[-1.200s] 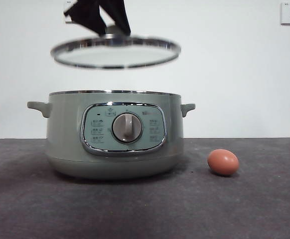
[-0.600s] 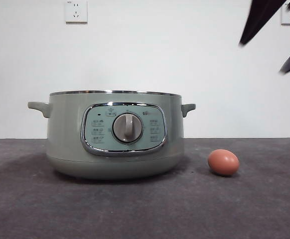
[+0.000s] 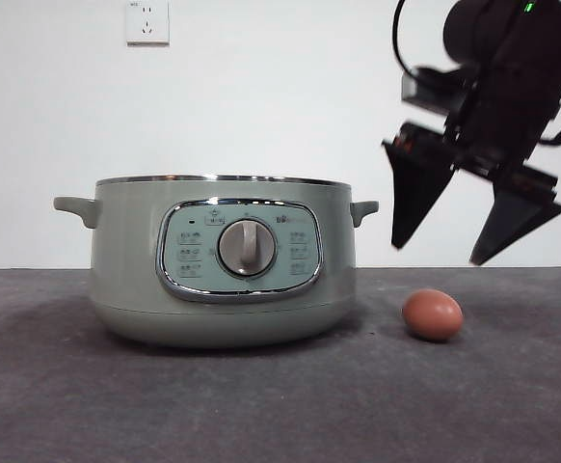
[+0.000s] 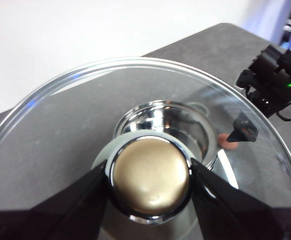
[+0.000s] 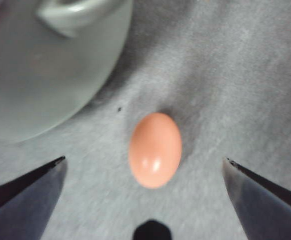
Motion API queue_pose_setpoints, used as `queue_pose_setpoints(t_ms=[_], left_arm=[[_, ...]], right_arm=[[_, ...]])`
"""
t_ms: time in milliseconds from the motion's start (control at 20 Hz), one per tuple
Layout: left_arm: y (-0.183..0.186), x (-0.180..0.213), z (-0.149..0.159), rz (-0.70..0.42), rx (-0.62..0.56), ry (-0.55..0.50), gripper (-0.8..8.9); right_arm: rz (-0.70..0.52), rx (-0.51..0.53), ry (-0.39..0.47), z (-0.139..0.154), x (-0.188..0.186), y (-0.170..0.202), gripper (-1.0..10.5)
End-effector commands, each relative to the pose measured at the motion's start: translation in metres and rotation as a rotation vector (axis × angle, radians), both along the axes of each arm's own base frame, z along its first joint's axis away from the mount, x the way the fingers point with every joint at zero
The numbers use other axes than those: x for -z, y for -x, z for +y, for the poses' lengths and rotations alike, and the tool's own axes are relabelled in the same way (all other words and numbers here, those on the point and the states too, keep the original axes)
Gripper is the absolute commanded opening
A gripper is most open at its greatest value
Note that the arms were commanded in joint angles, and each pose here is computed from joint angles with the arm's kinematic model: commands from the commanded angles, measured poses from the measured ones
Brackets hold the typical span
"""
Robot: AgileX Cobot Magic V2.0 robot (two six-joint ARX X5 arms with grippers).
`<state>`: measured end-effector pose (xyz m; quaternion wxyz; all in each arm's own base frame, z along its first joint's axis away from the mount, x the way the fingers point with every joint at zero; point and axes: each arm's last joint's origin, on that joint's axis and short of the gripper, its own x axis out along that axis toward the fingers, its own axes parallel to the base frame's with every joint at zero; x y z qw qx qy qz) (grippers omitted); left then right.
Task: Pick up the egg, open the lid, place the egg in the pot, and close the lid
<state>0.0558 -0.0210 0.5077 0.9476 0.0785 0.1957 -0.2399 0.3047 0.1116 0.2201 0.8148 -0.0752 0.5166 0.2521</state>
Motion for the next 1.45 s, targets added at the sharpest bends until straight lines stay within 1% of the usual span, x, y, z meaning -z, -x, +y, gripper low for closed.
queue_pose_setpoints(t_ms=[50,100,200,300,600,650,800,950,1000,1200,1300,1450], left_arm=[[0.017,0.005,0.004,-0.028,-0.006,0.032,-0.08],[0.023,0.01,0.006,-0.025,-0.009,0.038,-0.08],[0.03,0.018,0.008,-0.011,-0.016,0.05,-0.08],[0.033,0.025,0.009,-0.003,-0.018,0.052,-0.08],[0.033,0.026,0.009,0.001,-0.019,0.052,-0.08],[0.033,0.026,0.009,0.001,-0.019,0.052,-0.08],[0.033,0.026,0.009,0.002,-0.019,0.052,-0.08],[0.033,0.026,0.009,0.001,-0.022,0.05,-0.08],[0.033,0.026,0.009,0.0,-0.021,0.048,-0.08],[0.033,0.026,0.009,0.0,-0.021,0.048,-0.08],[0.033,0.026,0.009,0.0,-0.02,0.047,-0.08],[0.033,0.026,0.009,-0.002,-0.019,0.044,-0.08]], right_arm=[[0.011,0.006,0.031,0.002,0.011,-0.006,5.9],[0.01,0.014,0.049,0.003,0.016,-0.009,5.9],[0.013,0.016,0.054,0.004,0.024,-0.014,5.9],[0.022,0.015,0.056,0.005,0.031,-0.017,5.0],[0.066,0.0,0.071,0.013,0.049,-0.019,4.9],[0.069,0.002,0.072,0.014,0.051,-0.02,4.6],[0.074,0.014,0.068,0.016,0.052,-0.02,1.9],[0.079,0.014,0.07,0.016,0.052,-0.019,0.0],[0.083,0.013,0.071,0.015,0.053,-0.019,-0.1],[0.107,0.021,0.078,0.014,0.049,-0.015,-0.2],[0.101,0.029,0.072,0.012,0.037,-0.01,-0.2],[0.026,0.055,0.03,0.007,0.0,0.004,-0.2]])
